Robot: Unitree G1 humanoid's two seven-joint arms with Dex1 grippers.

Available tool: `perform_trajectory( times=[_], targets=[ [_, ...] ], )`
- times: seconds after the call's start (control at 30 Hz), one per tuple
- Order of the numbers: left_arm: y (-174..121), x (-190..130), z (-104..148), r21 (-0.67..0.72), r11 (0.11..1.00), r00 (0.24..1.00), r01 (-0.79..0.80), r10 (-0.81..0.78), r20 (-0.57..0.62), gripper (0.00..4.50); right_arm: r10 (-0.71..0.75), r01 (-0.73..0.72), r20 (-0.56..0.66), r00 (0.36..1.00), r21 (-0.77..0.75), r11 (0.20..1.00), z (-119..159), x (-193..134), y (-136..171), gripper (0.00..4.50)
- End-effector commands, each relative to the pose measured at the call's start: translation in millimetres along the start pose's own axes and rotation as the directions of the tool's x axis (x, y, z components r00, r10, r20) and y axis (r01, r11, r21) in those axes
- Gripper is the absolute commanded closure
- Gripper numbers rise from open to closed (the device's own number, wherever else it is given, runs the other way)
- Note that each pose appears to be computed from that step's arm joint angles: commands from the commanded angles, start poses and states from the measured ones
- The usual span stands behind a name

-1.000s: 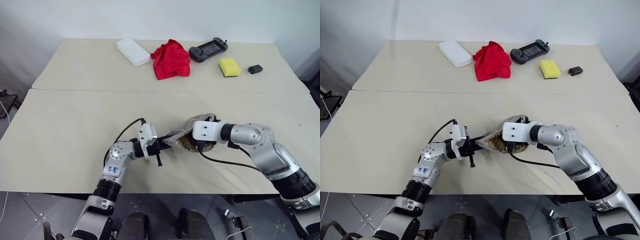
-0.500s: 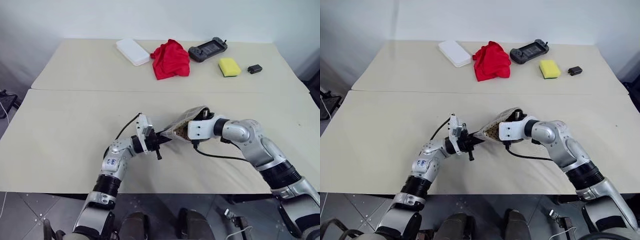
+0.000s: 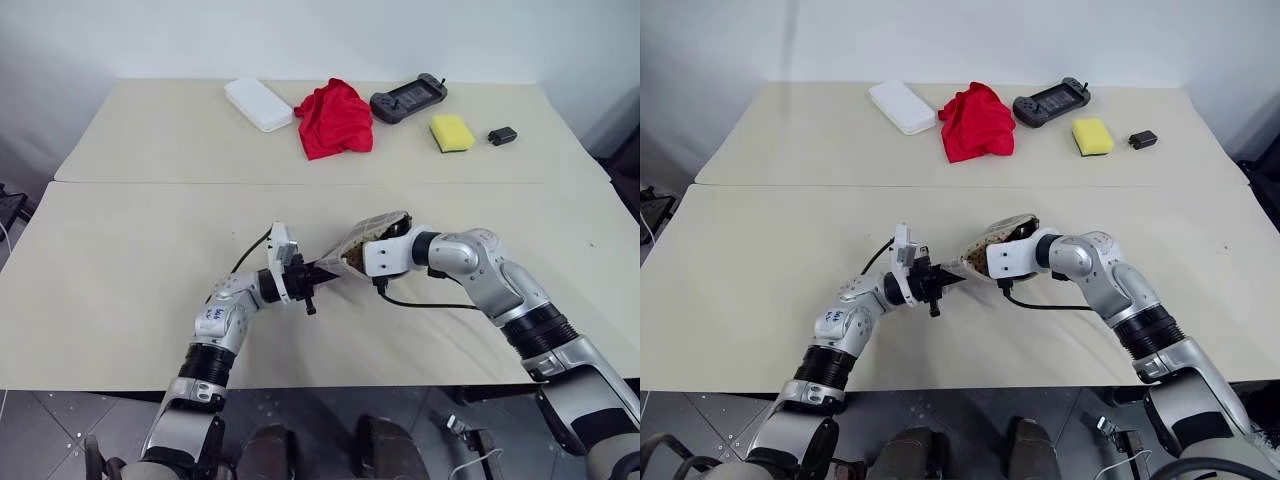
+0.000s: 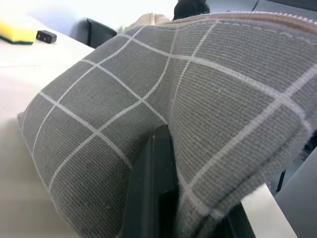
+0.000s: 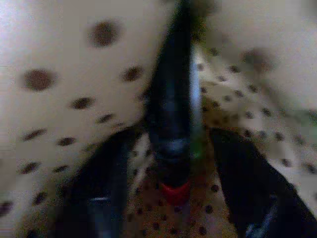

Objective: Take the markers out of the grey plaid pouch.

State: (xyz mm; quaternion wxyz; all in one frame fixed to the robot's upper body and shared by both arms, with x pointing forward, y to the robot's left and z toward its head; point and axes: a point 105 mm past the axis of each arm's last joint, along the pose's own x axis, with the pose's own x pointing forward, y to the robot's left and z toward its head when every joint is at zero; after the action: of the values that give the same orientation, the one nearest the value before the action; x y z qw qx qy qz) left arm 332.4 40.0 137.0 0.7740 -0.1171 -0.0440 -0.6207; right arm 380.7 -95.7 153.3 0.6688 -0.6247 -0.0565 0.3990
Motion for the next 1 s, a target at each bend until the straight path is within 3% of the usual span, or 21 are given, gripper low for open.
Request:
perform_trajectory(
  times=[0.03,0.1,0.37,0.63,0.77,0.83,0.9,1.0],
  targets=[
    [1.5,0.5,26.5,0.11,0.994,0.997,-0.003,-0.006,0.08,4.5,-0.029,0.03,0.001,1.0,-0.024,0.999,-3.8,-15.0,-11.1,3.49],
    [7.4,-3.4,29.3,0.141,0.989,0.996,-0.034,0.022,0.084,4.5,-0.041,0.042,0.024,0.999,-0.032,0.999,-0.7,-19.8,-14.0,3.93],
    [25.5,-26.7,22.7,0.382,0.922,0.995,-0.065,0.087,-0.041,4.5,-0.067,0.067,0.099,0.993,0.009,0.998,4.0,-43.4,-22.0,3.92],
    [26.4,-33.3,11.8,0.389,0.919,0.994,-0.067,0.095,-0.053,4.5,-0.103,0.065,0.196,0.975,0.189,0.98,0.2,-65.5,-21.6,3.92],
    [24.5,-32.4,9.6,0.382,0.923,0.995,-0.058,0.084,-0.054,4.5,-0.109,0.054,0.281,0.953,0.198,0.979,10.4,-72.5,-20.1,3.92],
    [21.3,-32.1,8.6,0.373,0.927,0.996,-0.034,0.061,-0.059,4.5,-0.141,0.038,0.384,0.913,0.263,0.964,23.1,-81.8,-22.2,3.92],
    [16.6,-33.0,7.8,0.334,0.942,0.998,-0.003,0.023,-0.055,4.5,-0.227,-0.002,0.517,0.825,0.406,0.914,41.7,-101.0,-33.1,3.92],
    [11.7,-35.6,9.3,0.312,0.95,0.999,0.028,-0.015,-0.044,4.5,-0.302,-0.065,0.586,0.752,0.522,0.85,56.4,-120.1,-46.8,3.92]
  ],
)
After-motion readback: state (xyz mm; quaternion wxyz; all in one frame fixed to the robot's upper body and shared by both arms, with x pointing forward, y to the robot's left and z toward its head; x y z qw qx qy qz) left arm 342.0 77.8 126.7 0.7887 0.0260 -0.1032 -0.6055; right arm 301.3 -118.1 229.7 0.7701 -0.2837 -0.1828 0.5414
